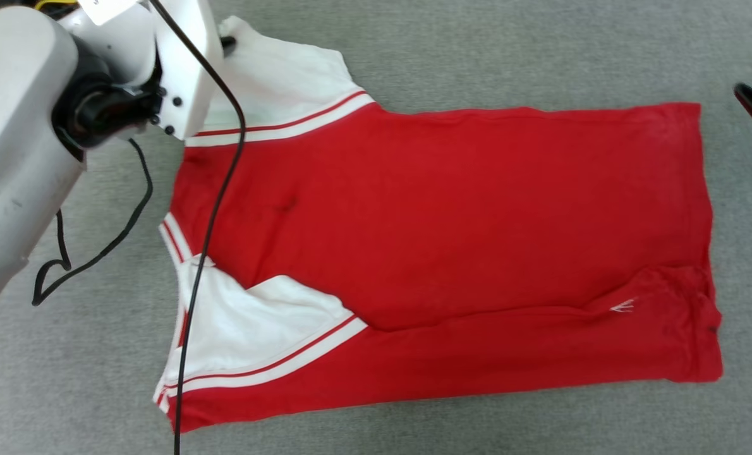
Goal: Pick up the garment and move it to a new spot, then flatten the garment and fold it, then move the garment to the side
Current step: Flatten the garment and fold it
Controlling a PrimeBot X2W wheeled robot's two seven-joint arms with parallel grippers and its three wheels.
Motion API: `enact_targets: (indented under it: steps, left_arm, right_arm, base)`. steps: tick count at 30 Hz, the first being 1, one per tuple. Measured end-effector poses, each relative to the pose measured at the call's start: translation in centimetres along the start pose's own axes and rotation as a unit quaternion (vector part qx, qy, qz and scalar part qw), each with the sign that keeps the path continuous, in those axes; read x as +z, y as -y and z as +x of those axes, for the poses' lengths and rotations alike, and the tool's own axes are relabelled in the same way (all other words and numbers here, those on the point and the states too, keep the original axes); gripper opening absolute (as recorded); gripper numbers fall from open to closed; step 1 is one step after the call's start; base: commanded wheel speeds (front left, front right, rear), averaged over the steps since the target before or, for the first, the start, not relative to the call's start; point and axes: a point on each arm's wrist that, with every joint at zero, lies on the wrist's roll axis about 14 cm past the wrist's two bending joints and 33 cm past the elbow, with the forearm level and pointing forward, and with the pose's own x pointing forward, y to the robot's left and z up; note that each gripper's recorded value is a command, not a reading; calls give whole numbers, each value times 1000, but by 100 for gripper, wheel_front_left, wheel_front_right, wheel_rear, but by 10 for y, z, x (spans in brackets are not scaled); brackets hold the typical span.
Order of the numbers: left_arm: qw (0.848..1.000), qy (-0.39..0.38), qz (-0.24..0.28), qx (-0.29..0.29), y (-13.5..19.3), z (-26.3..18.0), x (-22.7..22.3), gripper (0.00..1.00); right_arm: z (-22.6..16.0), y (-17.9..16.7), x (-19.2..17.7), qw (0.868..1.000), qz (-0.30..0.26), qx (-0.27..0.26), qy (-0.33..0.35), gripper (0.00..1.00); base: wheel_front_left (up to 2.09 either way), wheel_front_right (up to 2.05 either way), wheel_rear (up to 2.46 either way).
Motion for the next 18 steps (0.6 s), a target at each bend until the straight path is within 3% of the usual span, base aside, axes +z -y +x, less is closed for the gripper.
enact_targets:
  steps: [6,18]
  left_arm:
    - [999,22,24,-8,12,-12,5,0]
    - [999,31,30,-20,17,-5,-4,0]
  right_arm:
    - [11,-3,-29,989,12,34,-146,100]
    - [57,-35,-67,967,39,76,-238,100]
  base:
    - [0,0,0]
    - [0,0,0]
